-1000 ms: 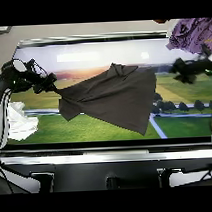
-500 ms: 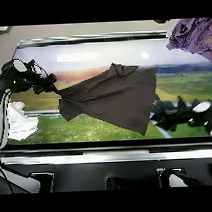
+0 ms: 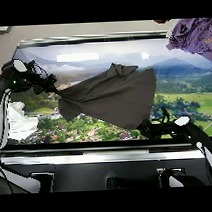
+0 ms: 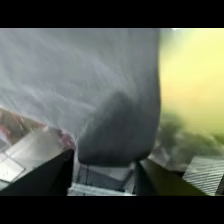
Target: Fold the clothes and pants, and hang the long-sleeved shirts on hangers.
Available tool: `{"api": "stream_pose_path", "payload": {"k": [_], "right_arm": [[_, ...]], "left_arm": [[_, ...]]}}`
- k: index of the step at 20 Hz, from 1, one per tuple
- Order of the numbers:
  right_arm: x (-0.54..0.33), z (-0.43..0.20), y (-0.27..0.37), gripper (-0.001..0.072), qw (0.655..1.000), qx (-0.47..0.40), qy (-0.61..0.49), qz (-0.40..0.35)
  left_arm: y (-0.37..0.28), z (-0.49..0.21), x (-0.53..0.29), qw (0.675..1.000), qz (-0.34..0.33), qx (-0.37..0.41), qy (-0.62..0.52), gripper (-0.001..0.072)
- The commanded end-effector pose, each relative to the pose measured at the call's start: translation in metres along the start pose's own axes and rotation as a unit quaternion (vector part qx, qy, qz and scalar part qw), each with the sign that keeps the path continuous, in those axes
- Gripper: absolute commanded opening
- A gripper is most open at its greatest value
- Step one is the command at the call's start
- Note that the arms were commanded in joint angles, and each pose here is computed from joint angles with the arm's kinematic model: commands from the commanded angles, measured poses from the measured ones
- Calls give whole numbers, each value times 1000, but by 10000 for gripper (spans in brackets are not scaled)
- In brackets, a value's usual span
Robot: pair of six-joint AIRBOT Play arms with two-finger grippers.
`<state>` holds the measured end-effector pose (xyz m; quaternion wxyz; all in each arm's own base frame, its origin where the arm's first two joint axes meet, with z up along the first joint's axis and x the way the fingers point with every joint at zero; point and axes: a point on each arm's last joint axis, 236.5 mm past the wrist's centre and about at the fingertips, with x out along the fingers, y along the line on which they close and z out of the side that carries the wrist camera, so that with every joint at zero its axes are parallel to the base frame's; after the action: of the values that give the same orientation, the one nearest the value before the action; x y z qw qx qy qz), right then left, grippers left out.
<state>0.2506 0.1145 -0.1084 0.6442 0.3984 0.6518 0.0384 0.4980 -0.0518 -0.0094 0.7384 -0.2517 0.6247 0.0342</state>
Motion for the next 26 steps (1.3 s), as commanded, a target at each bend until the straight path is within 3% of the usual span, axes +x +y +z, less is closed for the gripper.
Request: {"api": "stream_pose_path", "payload": {"k": [1,3,5,6,8,10,13,17,21,26], "right_arm": [[2,18,-5,406,999,5,-44,-11],[1,25,-4,421,998,17,-58,-10],[0,30,-3,484,998,18,-67,-9],[-1,32,-3,460,997,18,-71,-9],[-1,31,-3,282,997,18,-70,-10],[-1,31,-3,35,997,17,-70,-10],[-17,46,17,32,996,-11,-92,2],[-88,92,99,31,980,-126,-152,24],[-223,115,217,31,925,-263,-268,59],[-442,31,315,32,783,-392,-478,72]], "left_arm": [[0,0,0,1000,1,1,0,18],[0,0,0,1000,1,1,1,18],[0,0,0,1000,1,1,1,18],[0,0,0,1000,1,1,0,18],[0,0,0,1000,1,1,0,18],[0,0,0,1000,1,1,0,18],[-1,0,-3,1000,-1,2,-3,17],[-21,14,-46,998,-23,24,-52,16],[-62,37,-180,973,-72,102,-197,17],[-88,-22,-408,879,-146,146,-431,17]]}}
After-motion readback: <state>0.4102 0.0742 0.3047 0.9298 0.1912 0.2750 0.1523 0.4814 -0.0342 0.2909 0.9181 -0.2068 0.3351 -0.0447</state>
